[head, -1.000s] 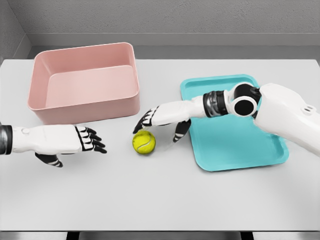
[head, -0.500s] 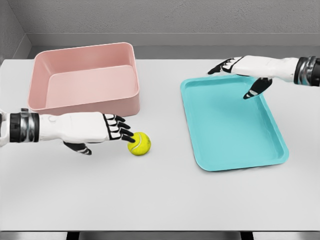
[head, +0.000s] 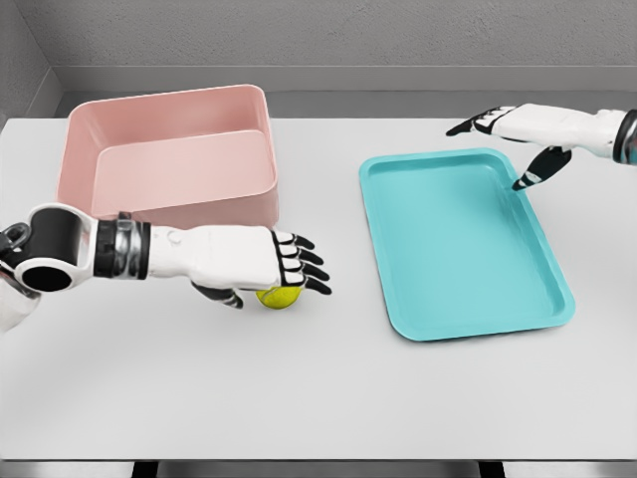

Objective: Put the tennis from the blue tray into the pink basket with both arms

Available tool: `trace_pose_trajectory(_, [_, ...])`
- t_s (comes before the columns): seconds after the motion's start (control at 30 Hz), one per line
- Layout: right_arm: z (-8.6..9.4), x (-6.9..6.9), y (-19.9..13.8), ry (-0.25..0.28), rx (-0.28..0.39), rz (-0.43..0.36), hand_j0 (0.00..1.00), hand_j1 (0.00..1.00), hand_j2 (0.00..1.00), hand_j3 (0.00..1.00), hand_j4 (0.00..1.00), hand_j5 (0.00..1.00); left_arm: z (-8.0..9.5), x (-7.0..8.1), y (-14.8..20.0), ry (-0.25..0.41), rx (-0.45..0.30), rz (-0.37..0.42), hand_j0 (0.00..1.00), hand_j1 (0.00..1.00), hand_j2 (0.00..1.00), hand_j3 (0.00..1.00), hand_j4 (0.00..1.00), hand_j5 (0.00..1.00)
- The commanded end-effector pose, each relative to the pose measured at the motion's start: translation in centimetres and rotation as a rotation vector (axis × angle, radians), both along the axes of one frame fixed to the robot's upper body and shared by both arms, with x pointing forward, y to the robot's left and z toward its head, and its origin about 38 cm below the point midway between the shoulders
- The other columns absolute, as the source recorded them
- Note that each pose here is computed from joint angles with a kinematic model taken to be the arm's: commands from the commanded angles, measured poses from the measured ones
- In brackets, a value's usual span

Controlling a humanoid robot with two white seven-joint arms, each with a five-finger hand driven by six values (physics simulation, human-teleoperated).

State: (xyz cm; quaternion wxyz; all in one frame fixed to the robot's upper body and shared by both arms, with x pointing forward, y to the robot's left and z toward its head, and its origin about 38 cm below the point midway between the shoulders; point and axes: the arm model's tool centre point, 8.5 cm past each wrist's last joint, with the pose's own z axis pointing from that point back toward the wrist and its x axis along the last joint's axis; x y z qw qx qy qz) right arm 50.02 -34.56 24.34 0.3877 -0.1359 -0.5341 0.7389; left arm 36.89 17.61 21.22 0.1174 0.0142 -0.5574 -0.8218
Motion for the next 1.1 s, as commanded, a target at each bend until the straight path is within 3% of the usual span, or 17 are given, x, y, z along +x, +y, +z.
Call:
trace_pose_trajectory(0.0, [0.1,0.1,-0.2,-0.001,0.007,-0.01,1.0,1.0,1.0,1.0,1.0,1.0,-0.5,0.4,0.2,0.053,-0.024,0.018,1.0,1.0,1.0,1.0,1.0,1.0])
trace_pose_trajectory(0.13, [0.1,0.1,-0.3,-0.002,0.008,-0.01,1.0,1.0,1.0,1.0,1.0,1.0,-0.9,2.3,0.5,0.096,-0.057,0.07,1.0,1.0,1.0,1.0,1.0,1.0])
trace_pose_trajectory(0.27, [0.1,0.1,0.1,0.0,0.01,-0.005,1.0,1.0,1.0,1.0,1.0,1.0,-2.0,3.2,0.7,0.121,-0.054,0.103,1.0,1.0,1.0,1.0,1.0,1.0])
trace_pose_trajectory(0.5, [0.2,0.1,-0.1,-0.001,0.007,-0.007,1.0,1.0,1.0,1.0,1.0,1.0,-2.9,2.8,0.2,0.093,0.037,0.079,1.0,1.0,1.0,1.0,1.0,1.0])
trace_pose_trajectory(1.07, [0.1,0.1,0.0,0.001,0.008,-0.006,1.0,1.0,1.0,1.0,1.0,1.0,-3.9,3.8,-0.7,0.105,0.039,0.094,1.0,1.0,1.0,1.0,1.0,1.0])
